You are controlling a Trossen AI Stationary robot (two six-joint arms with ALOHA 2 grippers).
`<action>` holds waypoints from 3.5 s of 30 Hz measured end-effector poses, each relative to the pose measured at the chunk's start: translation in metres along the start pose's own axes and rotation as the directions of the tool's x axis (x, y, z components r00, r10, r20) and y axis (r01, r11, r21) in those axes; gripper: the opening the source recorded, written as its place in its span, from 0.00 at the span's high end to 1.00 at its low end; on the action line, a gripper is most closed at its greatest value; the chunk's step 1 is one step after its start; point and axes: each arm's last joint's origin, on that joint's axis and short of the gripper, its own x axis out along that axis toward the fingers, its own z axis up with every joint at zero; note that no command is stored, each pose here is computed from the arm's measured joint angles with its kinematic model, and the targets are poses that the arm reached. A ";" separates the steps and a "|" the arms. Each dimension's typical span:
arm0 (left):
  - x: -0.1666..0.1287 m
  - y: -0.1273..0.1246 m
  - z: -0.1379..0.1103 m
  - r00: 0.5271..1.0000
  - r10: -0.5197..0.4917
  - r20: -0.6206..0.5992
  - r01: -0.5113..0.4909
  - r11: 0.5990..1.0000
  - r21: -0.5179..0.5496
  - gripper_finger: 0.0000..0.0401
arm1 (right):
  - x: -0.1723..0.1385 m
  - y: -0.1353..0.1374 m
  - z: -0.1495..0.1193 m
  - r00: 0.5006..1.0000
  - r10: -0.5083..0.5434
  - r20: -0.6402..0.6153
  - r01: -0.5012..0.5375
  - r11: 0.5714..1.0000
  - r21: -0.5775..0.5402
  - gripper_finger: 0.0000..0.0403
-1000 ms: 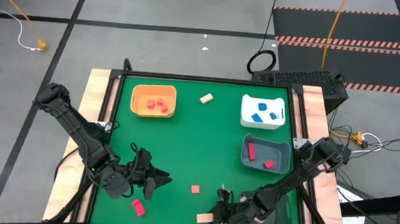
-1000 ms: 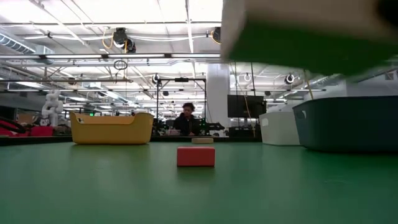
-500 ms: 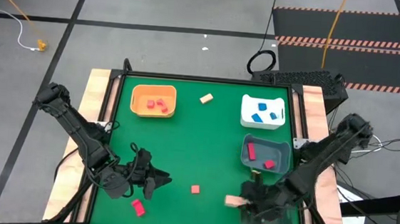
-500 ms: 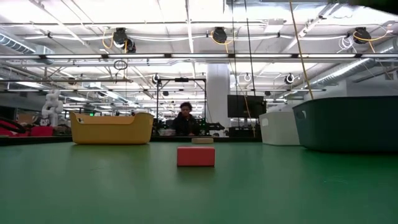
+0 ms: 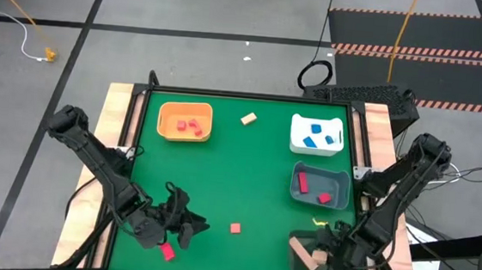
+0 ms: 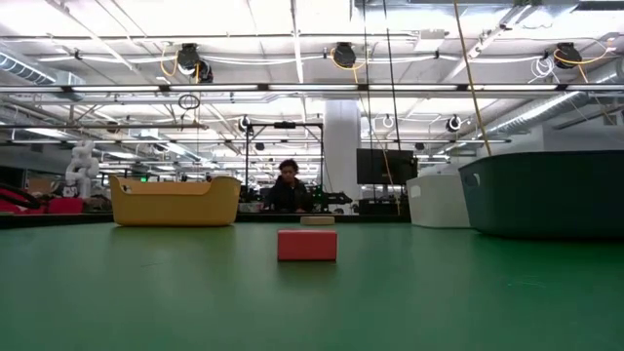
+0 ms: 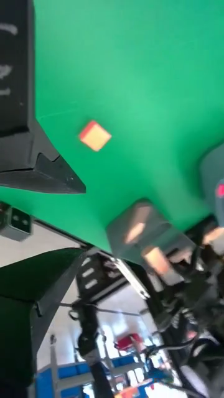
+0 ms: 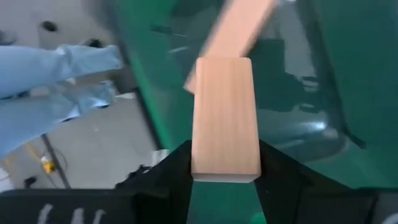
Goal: Sort & place blocks by color
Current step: Put the bottom brown block into the black bin, then put the red block into the blue bin
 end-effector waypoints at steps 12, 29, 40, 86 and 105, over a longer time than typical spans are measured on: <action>0.010 -0.002 -0.013 0.980 -0.051 -0.194 0.045 0.998 -0.036 0.59 | 0.018 -0.007 -0.005 0.999 0.041 -0.021 -0.041 0.999 0.004 0.51; -0.026 0.004 -0.062 0.821 0.008 -0.571 -0.013 1.000 -0.005 0.47 | 0.016 -0.003 -0.007 0.988 0.105 -0.116 -0.111 0.992 -0.053 0.35; -0.036 0.007 -0.073 0.806 0.036 -0.591 0.280 0.857 0.434 0.54 | 0.016 -0.002 -0.006 0.987 0.117 -0.110 -0.125 0.990 -0.064 0.36; 0.037 0.059 -0.105 0.659 0.417 -0.626 0.590 0.230 0.774 0.55 | 0.011 0.008 0.023 0.960 0.245 0.133 -0.264 0.954 0.143 0.36; 0.052 0.069 -0.111 0.631 0.449 -0.633 0.596 0.242 0.766 0.55 | 0.011 0.008 0.023 0.961 0.245 0.133 -0.260 0.959 0.116 0.36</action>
